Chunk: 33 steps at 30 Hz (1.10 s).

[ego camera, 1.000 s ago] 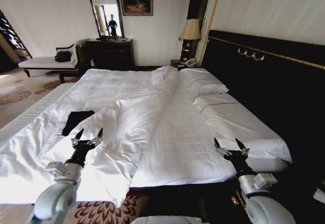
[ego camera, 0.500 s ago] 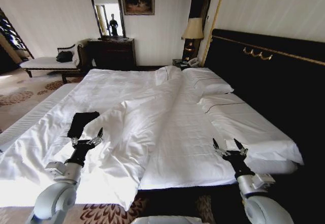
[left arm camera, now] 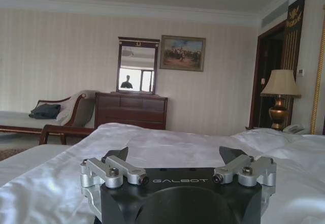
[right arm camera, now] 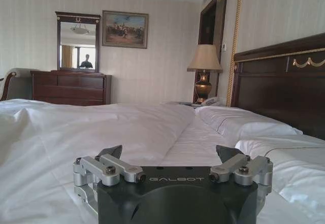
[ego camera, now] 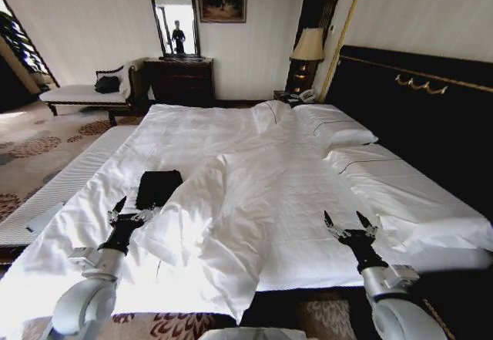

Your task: Fold the clothes on the bed.

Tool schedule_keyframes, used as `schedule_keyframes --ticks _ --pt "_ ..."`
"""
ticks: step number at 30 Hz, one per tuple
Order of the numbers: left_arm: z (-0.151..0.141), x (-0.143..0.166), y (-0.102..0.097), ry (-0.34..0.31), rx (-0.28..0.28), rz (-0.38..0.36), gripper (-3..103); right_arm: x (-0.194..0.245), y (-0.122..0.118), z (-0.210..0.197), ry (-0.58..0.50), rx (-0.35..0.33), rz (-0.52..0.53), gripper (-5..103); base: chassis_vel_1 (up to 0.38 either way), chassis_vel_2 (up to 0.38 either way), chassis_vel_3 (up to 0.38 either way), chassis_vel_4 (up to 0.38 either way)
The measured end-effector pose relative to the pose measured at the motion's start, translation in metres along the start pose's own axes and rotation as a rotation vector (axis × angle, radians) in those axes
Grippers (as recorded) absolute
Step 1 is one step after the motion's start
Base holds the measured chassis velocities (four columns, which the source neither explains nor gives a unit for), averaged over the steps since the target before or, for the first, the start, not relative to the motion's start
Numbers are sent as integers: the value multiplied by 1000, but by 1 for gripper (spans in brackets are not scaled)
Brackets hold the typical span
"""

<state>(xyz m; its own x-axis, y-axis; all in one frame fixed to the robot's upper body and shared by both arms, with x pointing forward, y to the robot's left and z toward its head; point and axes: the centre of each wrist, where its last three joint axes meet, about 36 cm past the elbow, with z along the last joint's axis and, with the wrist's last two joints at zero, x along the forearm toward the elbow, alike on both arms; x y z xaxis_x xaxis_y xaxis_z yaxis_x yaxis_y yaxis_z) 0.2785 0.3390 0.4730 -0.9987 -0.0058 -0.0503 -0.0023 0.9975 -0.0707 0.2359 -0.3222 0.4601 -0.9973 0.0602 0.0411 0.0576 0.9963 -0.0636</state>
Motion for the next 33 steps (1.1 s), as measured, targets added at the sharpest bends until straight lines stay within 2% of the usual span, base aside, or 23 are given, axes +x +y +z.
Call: schedule_keyframes --ticks 33 --pt "-2 0 0 -4 -2 1 100 -1 2 -1 -1 -12 3 100 132 268 -132 -270"
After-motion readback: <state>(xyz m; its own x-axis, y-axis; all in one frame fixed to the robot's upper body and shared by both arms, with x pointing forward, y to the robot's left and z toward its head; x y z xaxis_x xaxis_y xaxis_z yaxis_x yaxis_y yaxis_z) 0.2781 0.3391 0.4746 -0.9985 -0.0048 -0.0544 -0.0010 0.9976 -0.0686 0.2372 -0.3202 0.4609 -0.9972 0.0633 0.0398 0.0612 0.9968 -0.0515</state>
